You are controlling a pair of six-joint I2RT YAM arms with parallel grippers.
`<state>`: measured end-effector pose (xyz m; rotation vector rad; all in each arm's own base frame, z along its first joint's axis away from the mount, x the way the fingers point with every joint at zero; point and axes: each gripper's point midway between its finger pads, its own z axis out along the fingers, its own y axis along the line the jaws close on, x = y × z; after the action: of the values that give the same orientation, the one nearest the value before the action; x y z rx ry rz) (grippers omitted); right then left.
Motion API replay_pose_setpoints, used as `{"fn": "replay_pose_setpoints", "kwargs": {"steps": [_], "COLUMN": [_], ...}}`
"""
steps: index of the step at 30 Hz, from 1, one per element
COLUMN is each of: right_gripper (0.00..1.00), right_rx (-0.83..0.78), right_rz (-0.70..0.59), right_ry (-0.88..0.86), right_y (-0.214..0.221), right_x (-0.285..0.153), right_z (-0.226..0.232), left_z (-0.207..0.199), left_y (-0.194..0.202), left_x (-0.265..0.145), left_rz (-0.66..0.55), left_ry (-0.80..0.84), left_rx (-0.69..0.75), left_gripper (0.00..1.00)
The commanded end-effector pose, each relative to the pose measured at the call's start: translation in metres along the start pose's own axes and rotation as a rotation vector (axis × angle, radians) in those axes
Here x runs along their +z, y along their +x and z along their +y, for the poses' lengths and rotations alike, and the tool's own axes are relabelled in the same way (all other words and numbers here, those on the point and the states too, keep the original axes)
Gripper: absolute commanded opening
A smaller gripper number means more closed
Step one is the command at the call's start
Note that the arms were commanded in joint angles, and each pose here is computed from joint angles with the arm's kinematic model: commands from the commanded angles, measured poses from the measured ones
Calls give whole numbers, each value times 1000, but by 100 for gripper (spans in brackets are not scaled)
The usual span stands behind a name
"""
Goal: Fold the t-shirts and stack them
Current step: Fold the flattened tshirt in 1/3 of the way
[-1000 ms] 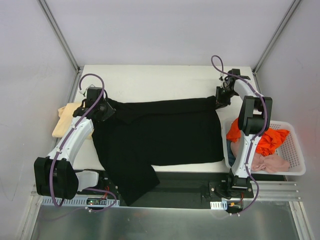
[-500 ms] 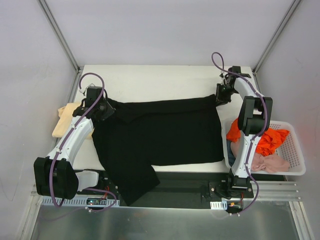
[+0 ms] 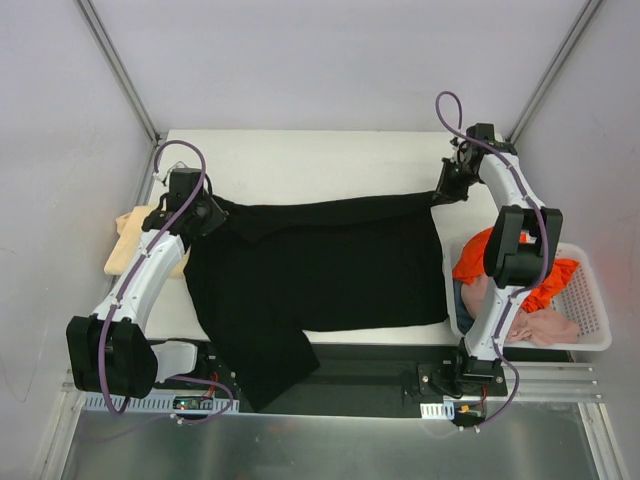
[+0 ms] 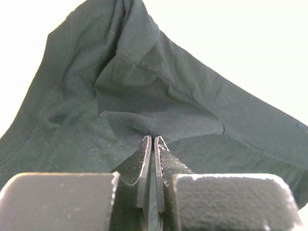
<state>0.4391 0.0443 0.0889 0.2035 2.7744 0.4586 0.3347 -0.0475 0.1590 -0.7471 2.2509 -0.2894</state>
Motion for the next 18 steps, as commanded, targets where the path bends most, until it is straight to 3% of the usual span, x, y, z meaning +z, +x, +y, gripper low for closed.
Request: {"fn": "replay_pose_setpoints", "kwargs": {"steps": [1, 11, 18], "right_gripper": [1, 1, 6], "right_rx": [53, 90, 94], "right_rz": [-88, -42, 30], "right_ry": [7, 32, 117], "right_y": [3, 55, 97], "right_x": [-58, -75, -66], "right_z": [18, 16, -1], "left_z": [-8, 5, 38], "left_y": [-34, -27, 4], "left_x": [-14, -30, -28], "left_rz": [-101, -126, -94], "left_ry": [14, 14, -61], "left_rx": [10, -9, -42], "left_gripper": [0, 0, 0]}}
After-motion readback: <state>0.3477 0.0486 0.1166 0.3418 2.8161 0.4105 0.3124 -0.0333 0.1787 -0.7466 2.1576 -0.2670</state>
